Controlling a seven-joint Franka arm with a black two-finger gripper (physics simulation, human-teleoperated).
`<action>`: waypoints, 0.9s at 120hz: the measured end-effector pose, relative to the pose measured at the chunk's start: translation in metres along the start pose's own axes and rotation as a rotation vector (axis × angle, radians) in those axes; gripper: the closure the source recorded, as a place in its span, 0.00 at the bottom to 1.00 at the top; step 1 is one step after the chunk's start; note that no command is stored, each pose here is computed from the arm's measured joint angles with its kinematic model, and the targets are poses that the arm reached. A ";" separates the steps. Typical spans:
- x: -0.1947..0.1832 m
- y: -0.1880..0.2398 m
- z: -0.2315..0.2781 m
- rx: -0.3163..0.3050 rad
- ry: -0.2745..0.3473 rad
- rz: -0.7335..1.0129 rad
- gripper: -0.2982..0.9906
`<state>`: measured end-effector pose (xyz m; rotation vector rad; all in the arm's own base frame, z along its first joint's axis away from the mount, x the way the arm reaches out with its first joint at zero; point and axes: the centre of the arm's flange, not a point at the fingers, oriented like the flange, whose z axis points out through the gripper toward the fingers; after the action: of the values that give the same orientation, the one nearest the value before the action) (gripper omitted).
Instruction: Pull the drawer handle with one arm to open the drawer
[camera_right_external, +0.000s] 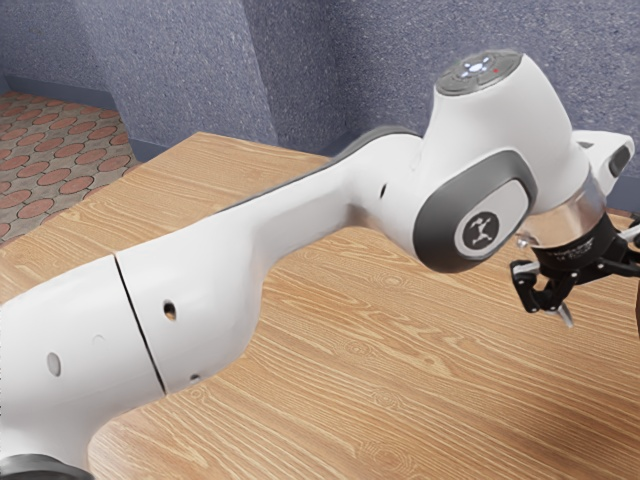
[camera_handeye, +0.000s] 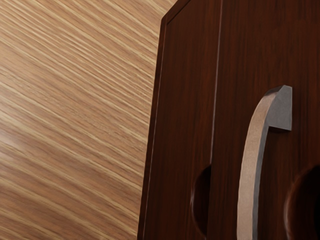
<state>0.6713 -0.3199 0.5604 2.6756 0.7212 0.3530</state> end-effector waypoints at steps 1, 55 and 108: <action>0.000 0.000 0.001 0.000 0.000 0.000 0.24; 0.002 -0.001 0.008 -0.018 -0.005 -0.006 0.42; -0.003 -0.010 0.004 0.000 -0.004 -0.006 0.46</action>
<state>0.6661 -0.3147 0.5524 2.6732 0.7273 0.3458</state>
